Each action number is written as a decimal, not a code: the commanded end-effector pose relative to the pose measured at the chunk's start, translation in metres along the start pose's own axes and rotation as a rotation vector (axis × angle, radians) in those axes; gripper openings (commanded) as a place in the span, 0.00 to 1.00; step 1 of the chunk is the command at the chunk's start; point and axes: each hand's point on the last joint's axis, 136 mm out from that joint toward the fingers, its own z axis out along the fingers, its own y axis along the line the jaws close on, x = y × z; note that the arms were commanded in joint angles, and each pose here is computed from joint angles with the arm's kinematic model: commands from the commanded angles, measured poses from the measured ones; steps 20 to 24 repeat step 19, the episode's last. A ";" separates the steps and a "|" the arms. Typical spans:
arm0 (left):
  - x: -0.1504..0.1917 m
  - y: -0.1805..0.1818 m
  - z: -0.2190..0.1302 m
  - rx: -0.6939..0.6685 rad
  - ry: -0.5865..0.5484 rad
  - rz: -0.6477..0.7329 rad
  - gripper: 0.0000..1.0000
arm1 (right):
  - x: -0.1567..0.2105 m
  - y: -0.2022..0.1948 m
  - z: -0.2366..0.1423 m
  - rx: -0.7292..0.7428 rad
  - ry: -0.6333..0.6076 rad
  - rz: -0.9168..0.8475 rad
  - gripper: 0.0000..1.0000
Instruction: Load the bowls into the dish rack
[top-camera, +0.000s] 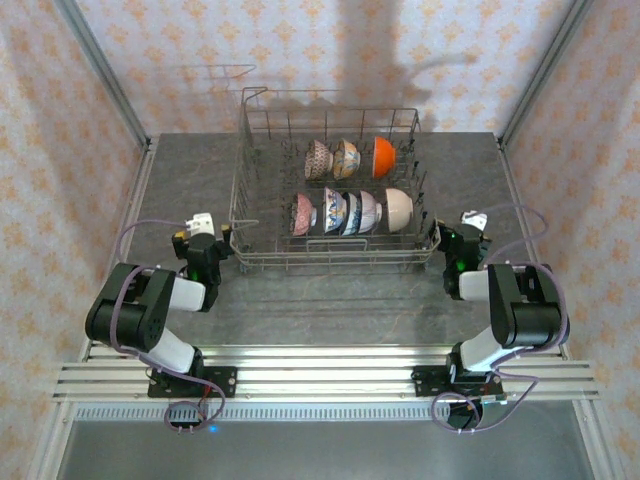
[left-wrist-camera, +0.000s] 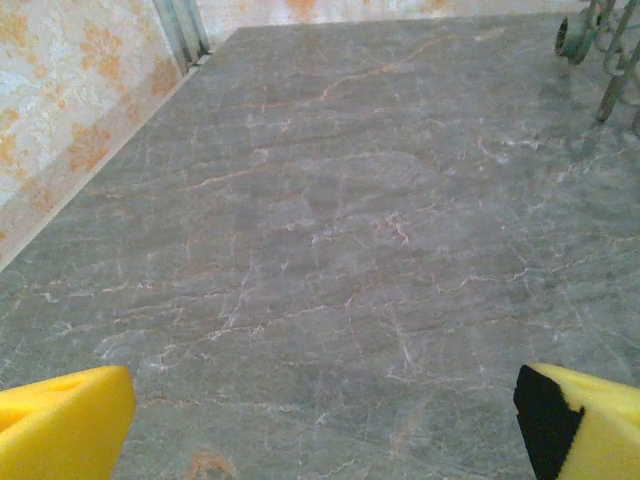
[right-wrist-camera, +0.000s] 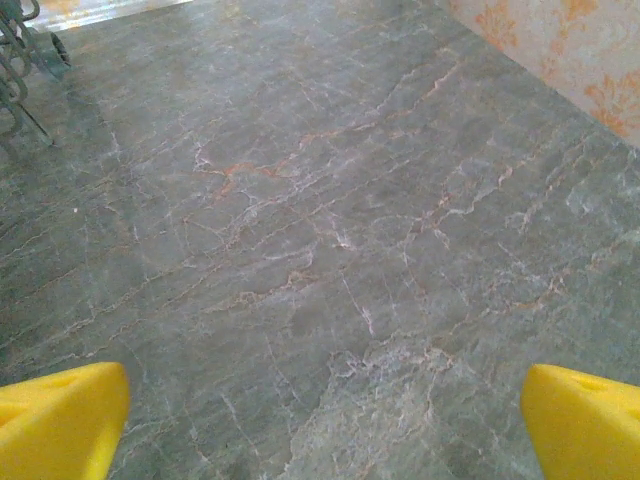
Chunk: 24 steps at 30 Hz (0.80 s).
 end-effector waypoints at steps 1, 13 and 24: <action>-0.030 0.007 0.007 -0.049 -0.084 -0.048 1.00 | -0.017 0.022 0.000 -0.088 -0.043 -0.014 1.00; -0.026 0.006 0.009 -0.026 -0.054 -0.051 1.00 | -0.014 0.036 0.002 -0.153 -0.009 -0.061 1.00; -0.026 0.006 0.009 -0.027 -0.051 -0.049 1.00 | -0.014 0.035 0.000 -0.151 -0.017 -0.055 1.00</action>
